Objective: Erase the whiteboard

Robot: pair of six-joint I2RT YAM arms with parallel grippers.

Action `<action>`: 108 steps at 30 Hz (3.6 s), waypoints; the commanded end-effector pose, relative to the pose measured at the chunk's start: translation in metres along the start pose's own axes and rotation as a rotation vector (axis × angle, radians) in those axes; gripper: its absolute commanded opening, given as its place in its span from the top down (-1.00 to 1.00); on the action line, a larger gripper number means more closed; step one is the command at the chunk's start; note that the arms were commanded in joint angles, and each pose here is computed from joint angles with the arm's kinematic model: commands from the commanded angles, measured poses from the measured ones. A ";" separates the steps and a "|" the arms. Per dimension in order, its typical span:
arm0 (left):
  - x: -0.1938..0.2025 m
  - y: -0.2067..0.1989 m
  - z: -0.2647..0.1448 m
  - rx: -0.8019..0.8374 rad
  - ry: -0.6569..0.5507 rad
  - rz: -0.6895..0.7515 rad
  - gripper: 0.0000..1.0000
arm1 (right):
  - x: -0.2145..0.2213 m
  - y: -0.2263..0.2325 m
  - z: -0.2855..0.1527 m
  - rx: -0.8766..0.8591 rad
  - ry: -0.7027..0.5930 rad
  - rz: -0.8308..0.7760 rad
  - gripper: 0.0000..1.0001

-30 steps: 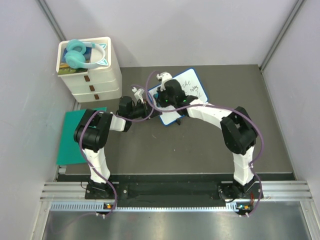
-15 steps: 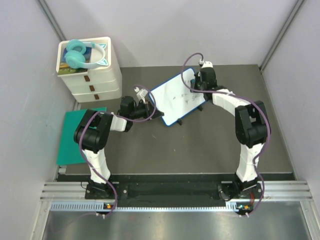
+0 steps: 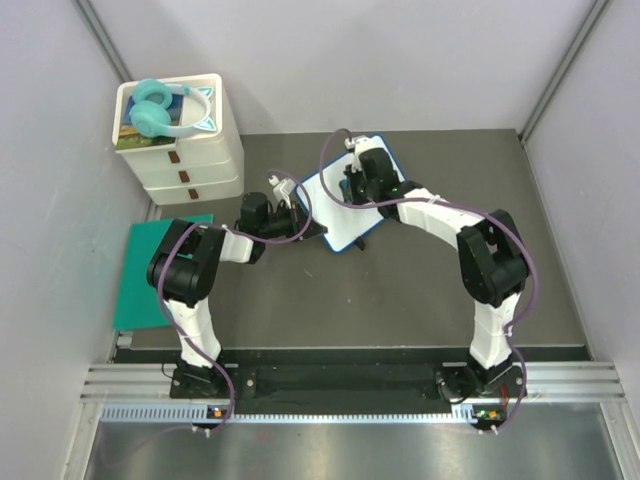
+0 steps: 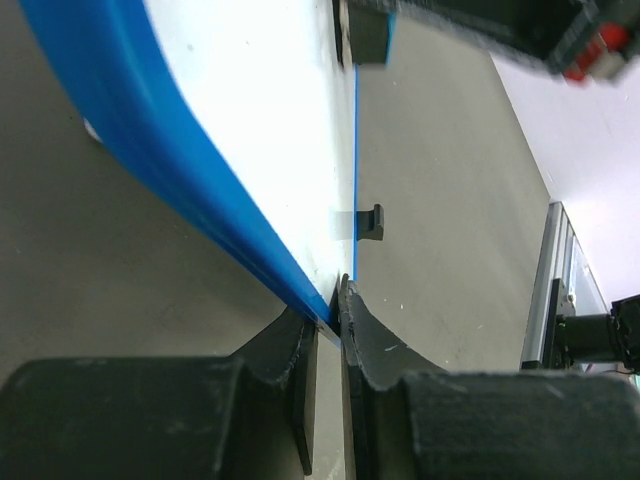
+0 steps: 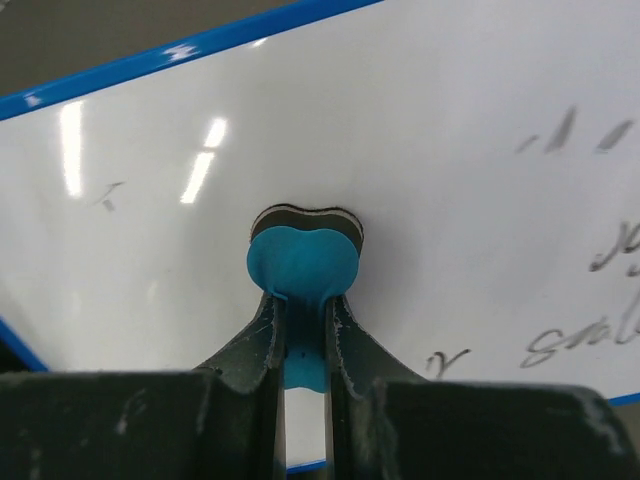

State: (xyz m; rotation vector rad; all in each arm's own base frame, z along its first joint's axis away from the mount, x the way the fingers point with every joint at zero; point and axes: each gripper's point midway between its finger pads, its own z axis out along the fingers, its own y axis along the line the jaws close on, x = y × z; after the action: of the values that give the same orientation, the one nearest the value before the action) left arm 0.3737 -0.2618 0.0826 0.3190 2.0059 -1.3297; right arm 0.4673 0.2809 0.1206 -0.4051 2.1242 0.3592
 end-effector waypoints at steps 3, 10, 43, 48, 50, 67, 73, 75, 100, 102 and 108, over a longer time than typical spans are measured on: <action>0.015 -0.030 0.003 0.115 0.071 0.123 1.00 | 0.074 0.056 0.006 -0.148 0.244 -0.021 1.00; 0.015 -0.028 0.003 0.109 0.073 0.125 1.00 | 0.042 -0.012 0.026 0.021 0.198 0.104 1.00; 0.015 -0.031 0.000 0.102 0.079 0.137 1.00 | 0.119 -0.125 0.001 0.322 0.387 0.460 1.00; 0.013 -0.034 -0.001 0.108 0.075 0.144 1.00 | 0.130 -0.132 -0.004 0.339 0.359 0.533 1.00; 0.013 -0.035 -0.001 0.109 0.074 0.143 1.00 | 0.134 -0.133 -0.004 0.326 0.367 0.552 1.00; 0.011 -0.036 0.000 0.117 0.069 0.144 1.00 | 0.119 -0.012 0.001 0.000 0.319 0.414 1.00; 0.011 -0.035 0.000 0.114 0.070 0.142 1.00 | 0.134 0.051 -0.006 -0.102 0.348 0.358 1.00; 0.011 -0.035 0.001 0.114 0.070 0.142 1.00 | 0.135 0.061 -0.006 -0.103 0.355 0.338 1.00; 0.018 -0.034 0.001 0.113 0.088 0.148 1.00 | -0.019 -0.088 0.028 0.055 0.060 0.460 1.00; 0.019 -0.034 0.001 0.111 0.090 0.148 1.00 | -0.034 -0.090 0.031 0.056 0.034 0.453 1.00; 0.019 -0.034 0.001 0.112 0.093 0.149 1.00 | -0.019 -0.114 0.046 0.088 0.086 0.516 1.00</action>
State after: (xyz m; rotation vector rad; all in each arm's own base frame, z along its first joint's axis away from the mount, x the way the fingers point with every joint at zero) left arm 0.3599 -0.2689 0.0851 0.4111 2.0105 -1.3276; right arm 0.5362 0.2110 0.1134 0.1458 2.3164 0.5635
